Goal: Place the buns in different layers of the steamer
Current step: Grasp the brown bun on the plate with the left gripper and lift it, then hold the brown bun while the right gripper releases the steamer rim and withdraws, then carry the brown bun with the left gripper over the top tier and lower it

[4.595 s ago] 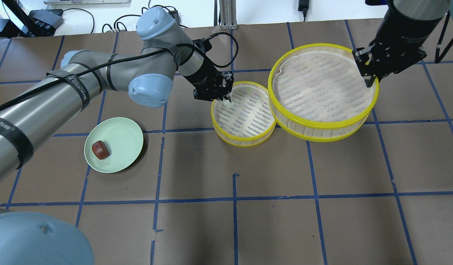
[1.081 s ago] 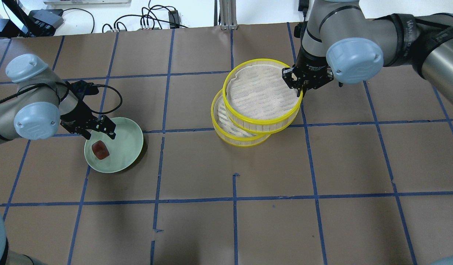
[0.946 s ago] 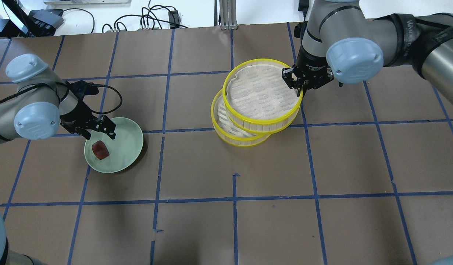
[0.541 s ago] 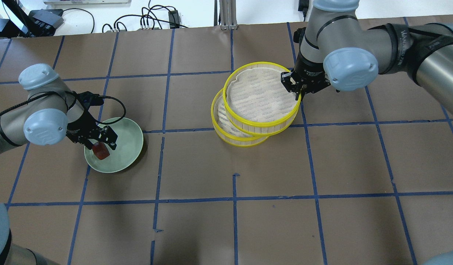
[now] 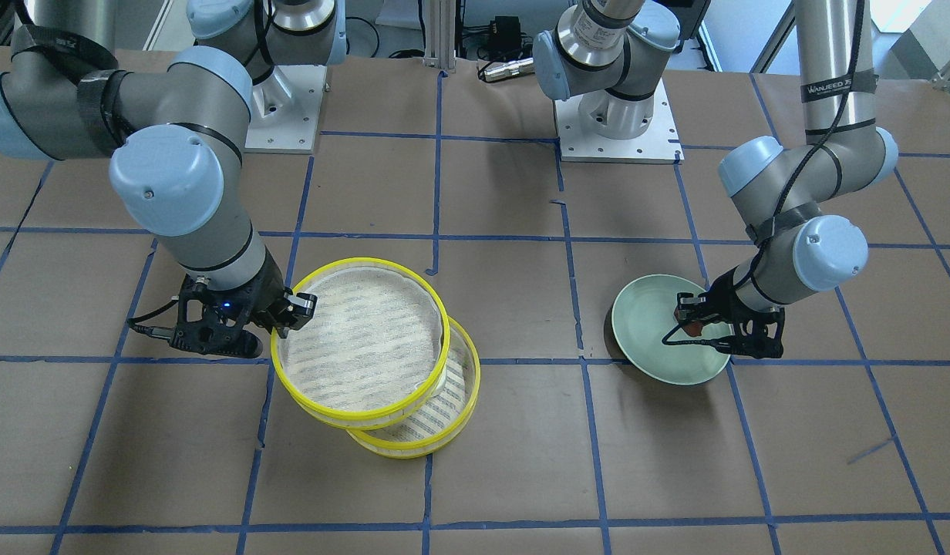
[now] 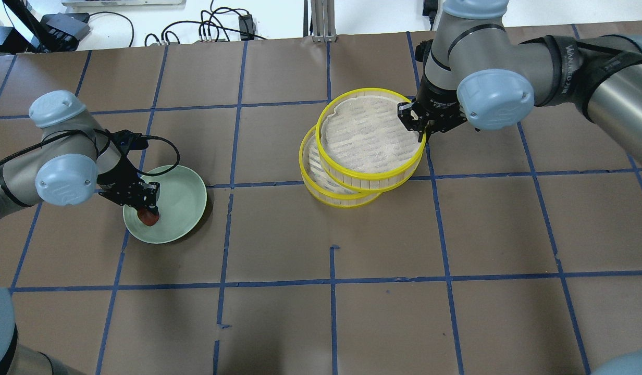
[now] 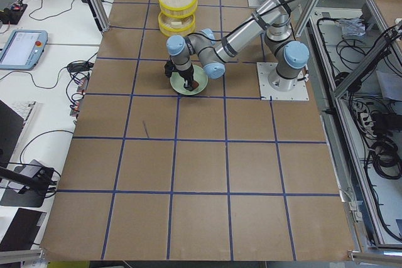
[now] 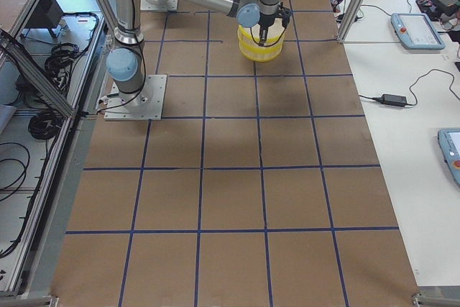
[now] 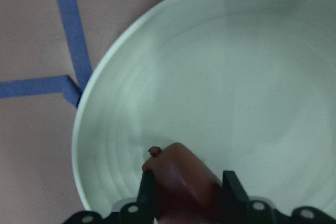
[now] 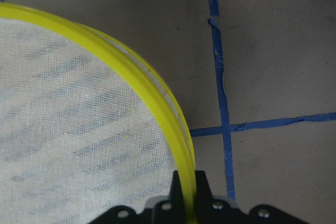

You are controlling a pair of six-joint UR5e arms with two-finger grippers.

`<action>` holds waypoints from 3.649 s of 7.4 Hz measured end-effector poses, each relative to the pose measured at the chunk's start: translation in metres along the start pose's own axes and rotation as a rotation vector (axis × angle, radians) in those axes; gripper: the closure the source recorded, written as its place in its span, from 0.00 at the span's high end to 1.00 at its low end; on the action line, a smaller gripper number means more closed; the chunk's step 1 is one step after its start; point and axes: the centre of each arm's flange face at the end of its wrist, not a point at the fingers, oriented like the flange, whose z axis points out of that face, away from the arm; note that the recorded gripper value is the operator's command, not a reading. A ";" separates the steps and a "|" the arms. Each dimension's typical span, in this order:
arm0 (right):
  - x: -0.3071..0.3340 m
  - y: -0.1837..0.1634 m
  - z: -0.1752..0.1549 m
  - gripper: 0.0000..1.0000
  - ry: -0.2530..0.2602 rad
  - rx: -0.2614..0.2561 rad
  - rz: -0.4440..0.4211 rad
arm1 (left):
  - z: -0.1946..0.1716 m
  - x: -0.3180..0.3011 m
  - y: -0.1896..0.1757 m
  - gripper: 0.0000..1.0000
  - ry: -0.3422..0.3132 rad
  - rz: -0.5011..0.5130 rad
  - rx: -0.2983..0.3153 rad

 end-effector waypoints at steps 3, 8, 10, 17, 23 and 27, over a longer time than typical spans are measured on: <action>-0.002 -0.001 0.005 0.14 -0.006 -0.003 0.006 | -0.051 0.011 -0.020 0.01 0.019 -0.013 0.072; -0.044 -0.002 0.029 0.14 -0.043 0.037 0.079 | -0.096 0.087 -0.042 0.01 0.084 -0.117 0.116; -0.046 -0.003 0.035 0.14 -0.017 0.046 0.085 | -0.098 0.097 -0.042 0.01 0.083 -0.115 0.122; -0.050 0.005 0.049 0.26 -0.009 0.022 0.074 | -0.105 0.098 -0.045 0.01 0.082 -0.117 0.127; -0.016 -0.011 -0.007 0.97 -0.008 0.068 0.007 | -0.131 0.115 -0.053 0.01 0.073 -0.152 0.133; 0.080 0.029 -0.141 1.00 0.015 0.028 0.004 | -0.161 0.260 -0.052 0.01 0.168 -0.253 0.167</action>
